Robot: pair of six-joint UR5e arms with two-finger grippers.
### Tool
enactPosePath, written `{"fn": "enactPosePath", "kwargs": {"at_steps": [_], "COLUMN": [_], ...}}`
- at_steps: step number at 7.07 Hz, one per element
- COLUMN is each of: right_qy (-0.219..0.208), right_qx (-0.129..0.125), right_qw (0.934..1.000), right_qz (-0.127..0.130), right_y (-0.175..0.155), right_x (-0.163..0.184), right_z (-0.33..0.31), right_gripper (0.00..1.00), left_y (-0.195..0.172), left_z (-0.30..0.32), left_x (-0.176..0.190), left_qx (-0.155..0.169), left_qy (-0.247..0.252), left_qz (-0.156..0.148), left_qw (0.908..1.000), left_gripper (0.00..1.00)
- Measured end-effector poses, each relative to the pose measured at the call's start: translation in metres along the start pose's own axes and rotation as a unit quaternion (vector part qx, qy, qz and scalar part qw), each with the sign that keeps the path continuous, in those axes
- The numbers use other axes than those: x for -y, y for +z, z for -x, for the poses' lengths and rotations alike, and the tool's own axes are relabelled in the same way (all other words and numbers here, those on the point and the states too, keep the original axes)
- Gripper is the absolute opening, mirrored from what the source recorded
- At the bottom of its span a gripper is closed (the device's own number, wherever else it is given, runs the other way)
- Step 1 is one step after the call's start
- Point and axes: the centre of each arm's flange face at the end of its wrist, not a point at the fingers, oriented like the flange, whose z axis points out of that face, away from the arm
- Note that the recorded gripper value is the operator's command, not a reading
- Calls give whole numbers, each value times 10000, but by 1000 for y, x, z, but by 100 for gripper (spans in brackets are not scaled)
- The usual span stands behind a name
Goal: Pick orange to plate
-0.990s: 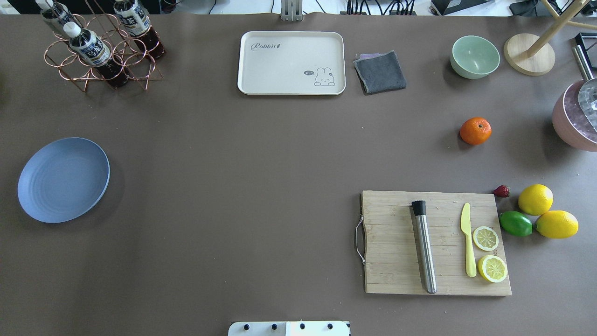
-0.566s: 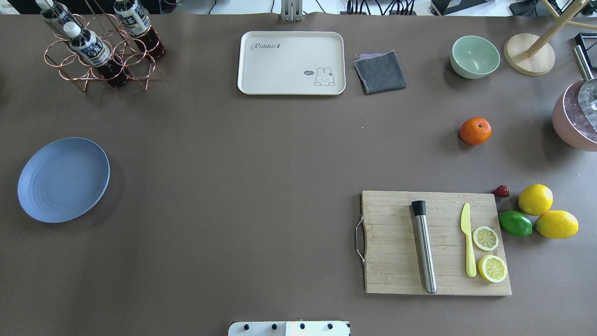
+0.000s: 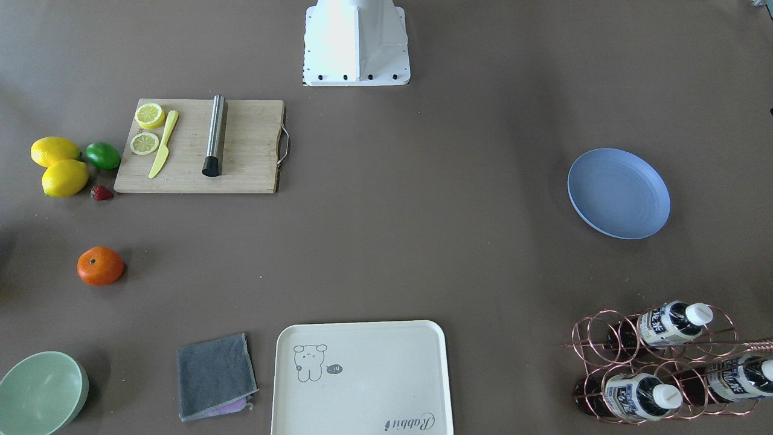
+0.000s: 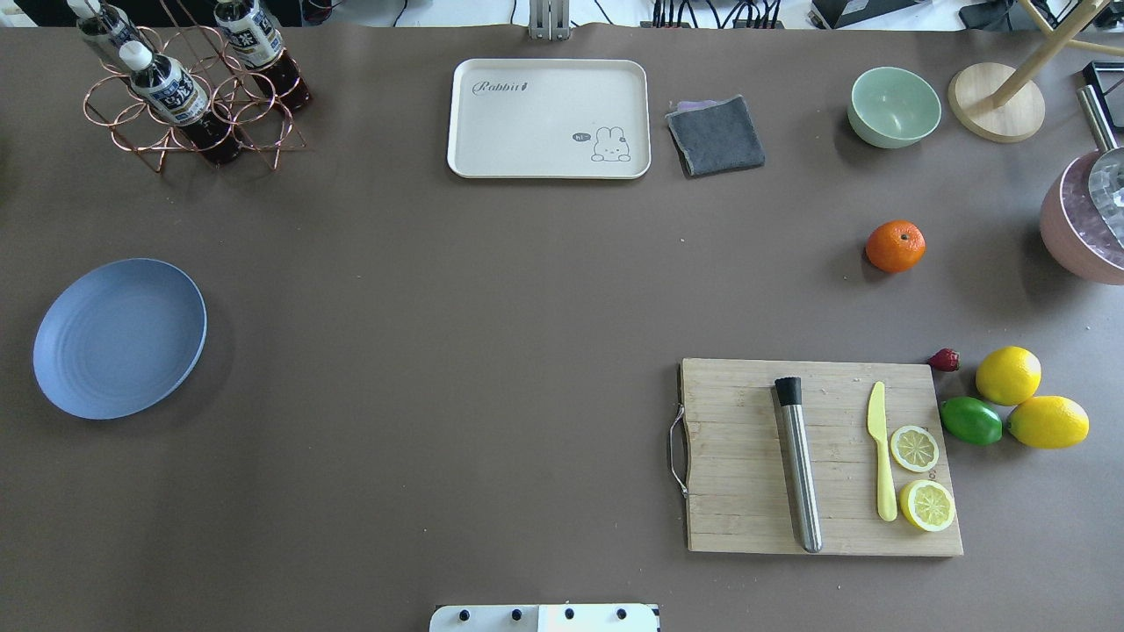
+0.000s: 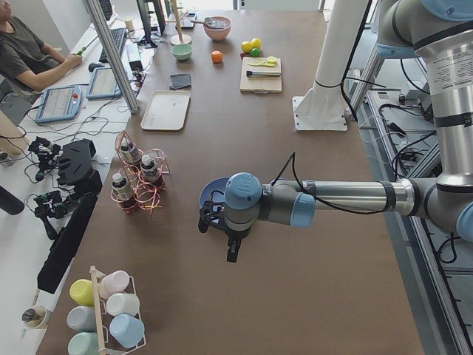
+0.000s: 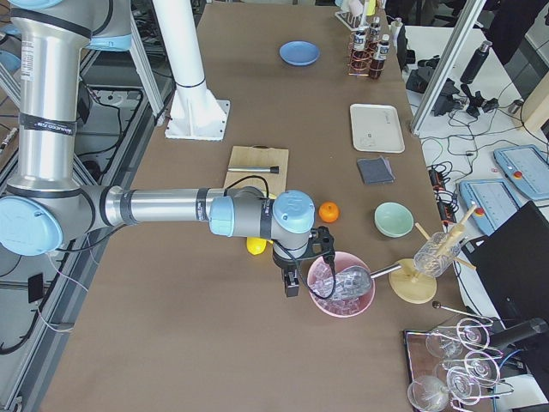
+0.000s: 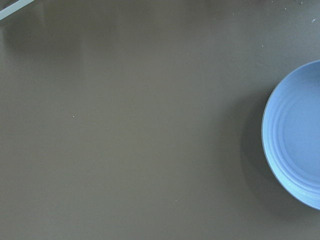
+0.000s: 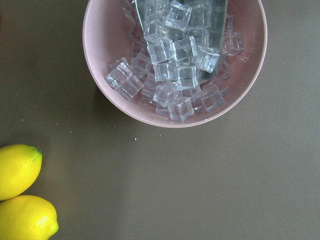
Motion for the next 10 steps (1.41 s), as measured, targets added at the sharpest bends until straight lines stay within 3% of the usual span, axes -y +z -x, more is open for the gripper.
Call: {"fn": "enactPosePath", "kwargs": {"at_steps": [4, 10], "right_qy": [30, -112], "right_qx": [-93, -58], "right_qw": [9999, 9999], "right_qz": [65, 27], "right_y": [5, 3], "right_x": [0, 19], "right_z": [-6, 4], "right_gripper": [100, 100], "left_y": [-14, -21], "left_z": [-7, -14], "left_x": [1, 15], "left_qx": [239, 215], "left_qy": [17, 91], "left_qz": [-3, -116], "left_qw": [9997, 9997], "left_gripper": [98, 98]}}
